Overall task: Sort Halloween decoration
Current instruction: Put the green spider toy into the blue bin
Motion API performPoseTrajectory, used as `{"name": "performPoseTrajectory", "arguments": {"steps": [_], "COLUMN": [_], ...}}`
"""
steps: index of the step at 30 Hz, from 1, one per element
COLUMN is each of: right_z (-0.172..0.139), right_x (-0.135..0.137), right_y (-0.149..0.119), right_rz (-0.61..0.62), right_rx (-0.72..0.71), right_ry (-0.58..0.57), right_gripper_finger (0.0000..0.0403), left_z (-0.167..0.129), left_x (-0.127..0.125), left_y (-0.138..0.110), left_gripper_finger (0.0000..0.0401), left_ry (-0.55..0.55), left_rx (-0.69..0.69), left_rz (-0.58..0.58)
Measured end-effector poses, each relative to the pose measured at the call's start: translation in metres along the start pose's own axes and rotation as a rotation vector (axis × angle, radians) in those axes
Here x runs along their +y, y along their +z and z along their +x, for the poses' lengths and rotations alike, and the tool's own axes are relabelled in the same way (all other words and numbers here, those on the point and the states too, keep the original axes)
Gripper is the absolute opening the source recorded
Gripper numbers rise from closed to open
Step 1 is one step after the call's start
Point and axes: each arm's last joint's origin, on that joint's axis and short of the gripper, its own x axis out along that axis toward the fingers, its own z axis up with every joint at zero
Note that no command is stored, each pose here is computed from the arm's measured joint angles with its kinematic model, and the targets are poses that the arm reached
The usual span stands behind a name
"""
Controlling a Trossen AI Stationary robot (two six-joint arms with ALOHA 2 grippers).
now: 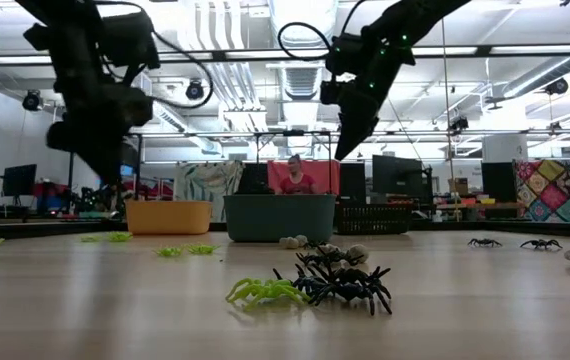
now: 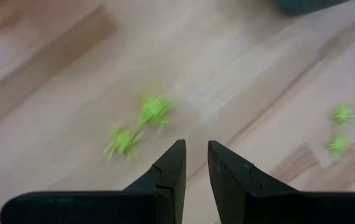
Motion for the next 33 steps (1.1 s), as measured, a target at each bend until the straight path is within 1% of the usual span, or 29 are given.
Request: {"name": "performPoseTrajectory", "arguments": {"steps": [3, 12, 17, 21, 23, 27, 33], "right_z": [0.0, 0.0, 0.0, 0.0, 0.0, 0.0, 0.0], "right_x": [0.0, 0.0, 0.002, 0.002, 0.002, 0.002, 0.003], "right_y": [0.001, 0.002, 0.003, 0.003, 0.003, 0.003, 0.003], "right_rz": [-0.007, -0.018, -0.019, -0.01, -0.008, -0.001, 0.0], "right_rx": [-0.014, -0.022, -0.023, -0.03, -0.03, -0.03, -0.029], "right_ry": [-0.004, -0.006, -0.001, 0.02, 0.021, 0.021, 0.022], "right_gripper_finger": [0.0082, 0.0081, 0.0084, 0.008, 0.0078, 0.0079, 0.0086], "left_z": [0.002, 0.006, 0.018, 0.029, 0.034, 0.043, 0.058], "left_x": [0.003, 0.006, 0.007, 0.008, 0.008, 0.008, 0.004], "left_y": [-0.004, -0.007, -0.008, -0.006, -0.005, -0.004, 0.0], "left_gripper_finger": [0.005, 0.0056, 0.0082, 0.0099, 0.0104, 0.0108, 0.0108], "left_ry": [0.034, 0.068, 0.112, 0.205, 0.231, 0.258, 0.258], "left_rx": [0.027, 0.044, 0.098, 0.1, 0.106, 0.139, 0.145], "left_rz": [-0.026, -0.019, -0.027, -0.014, -0.003, 0.021, 0.056]}}
